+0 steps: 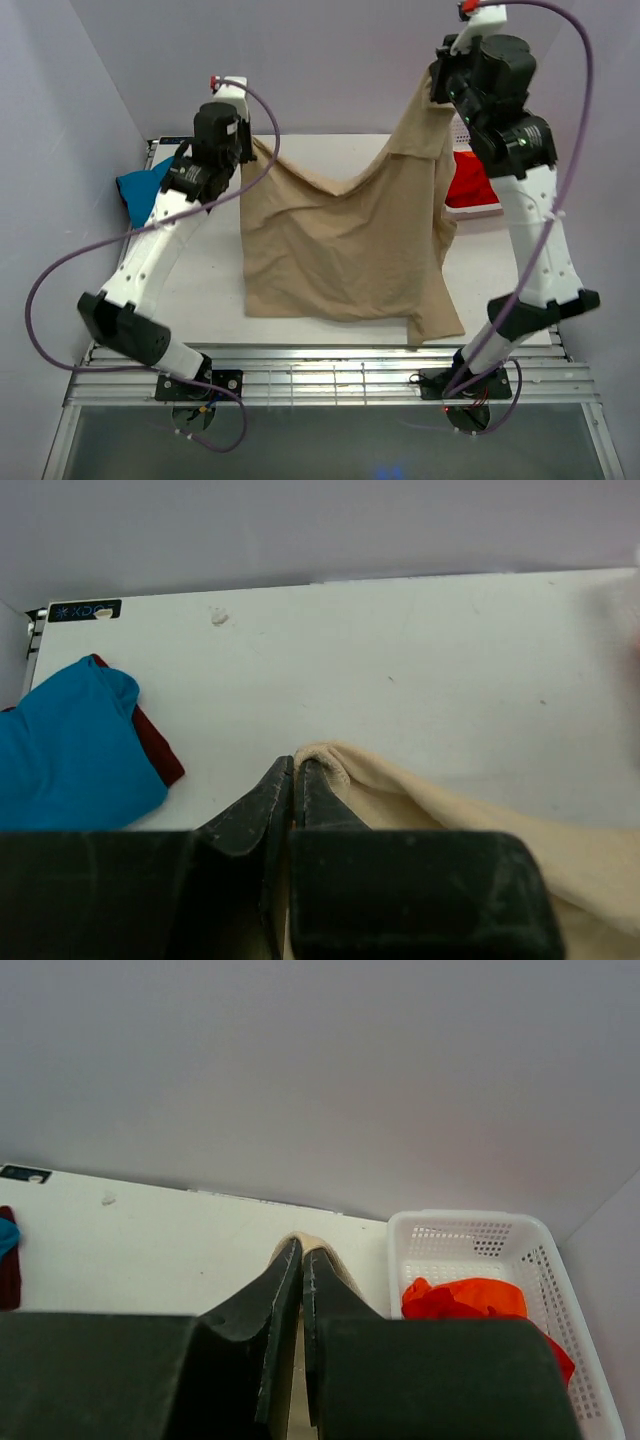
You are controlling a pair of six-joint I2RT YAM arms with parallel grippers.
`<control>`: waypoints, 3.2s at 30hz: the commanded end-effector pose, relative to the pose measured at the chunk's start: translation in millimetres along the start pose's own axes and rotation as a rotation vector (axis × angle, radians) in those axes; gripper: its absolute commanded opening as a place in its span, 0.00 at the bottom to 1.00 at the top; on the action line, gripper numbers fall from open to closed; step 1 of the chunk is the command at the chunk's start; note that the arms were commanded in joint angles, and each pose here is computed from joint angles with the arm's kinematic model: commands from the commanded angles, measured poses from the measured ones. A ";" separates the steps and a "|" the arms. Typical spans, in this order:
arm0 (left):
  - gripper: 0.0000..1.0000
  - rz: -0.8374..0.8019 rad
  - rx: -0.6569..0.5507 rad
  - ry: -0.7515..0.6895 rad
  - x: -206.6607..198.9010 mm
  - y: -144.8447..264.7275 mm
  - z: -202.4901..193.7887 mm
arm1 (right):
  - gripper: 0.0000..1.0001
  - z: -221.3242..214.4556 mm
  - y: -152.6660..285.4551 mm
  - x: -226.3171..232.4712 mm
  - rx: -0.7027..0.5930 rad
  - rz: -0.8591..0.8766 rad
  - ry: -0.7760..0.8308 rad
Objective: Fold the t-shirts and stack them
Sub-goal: Flatten the tshirt out
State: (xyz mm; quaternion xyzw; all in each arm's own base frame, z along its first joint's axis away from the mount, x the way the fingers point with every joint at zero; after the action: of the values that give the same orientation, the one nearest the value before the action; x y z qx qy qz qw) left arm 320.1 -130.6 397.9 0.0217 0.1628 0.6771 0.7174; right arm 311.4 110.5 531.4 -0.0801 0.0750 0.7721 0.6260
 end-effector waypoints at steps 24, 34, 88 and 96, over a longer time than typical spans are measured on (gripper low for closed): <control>0.00 -0.147 0.112 0.092 70.7 -25.3 -84.1 | 0.08 -153.1 -9.1 27.8 0.137 0.092 0.052; 0.00 0.172 0.491 0.106 107.4 -28.7 -175.1 | 0.08 -273.5 28.2 69.8 0.682 0.245 0.009; 0.00 0.495 0.552 0.142 120.4 5.0 -138.4 | 0.08 -311.8 197.0 99.4 1.184 0.353 -0.010; 0.05 0.560 0.700 0.100 134.0 -7.9 -197.5 | 0.15 -349.0 196.0 104.0 1.377 0.207 0.071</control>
State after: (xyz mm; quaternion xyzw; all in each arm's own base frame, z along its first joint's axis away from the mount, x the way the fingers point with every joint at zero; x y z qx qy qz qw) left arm 279.9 -39.6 195.5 0.2612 0.4019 0.7491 0.4572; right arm 105.2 93.8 166.8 0.3237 0.5753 0.6213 0.4222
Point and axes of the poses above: each gripper's point midway between its finger pads, its own y axis back along the fingers, its own x axis along the line the jaws close on, z = x × y, the point moved 8 cm from there along y, back along the fingers, and after that the axes turned 13 degrees about y, right-handed, at the moved point
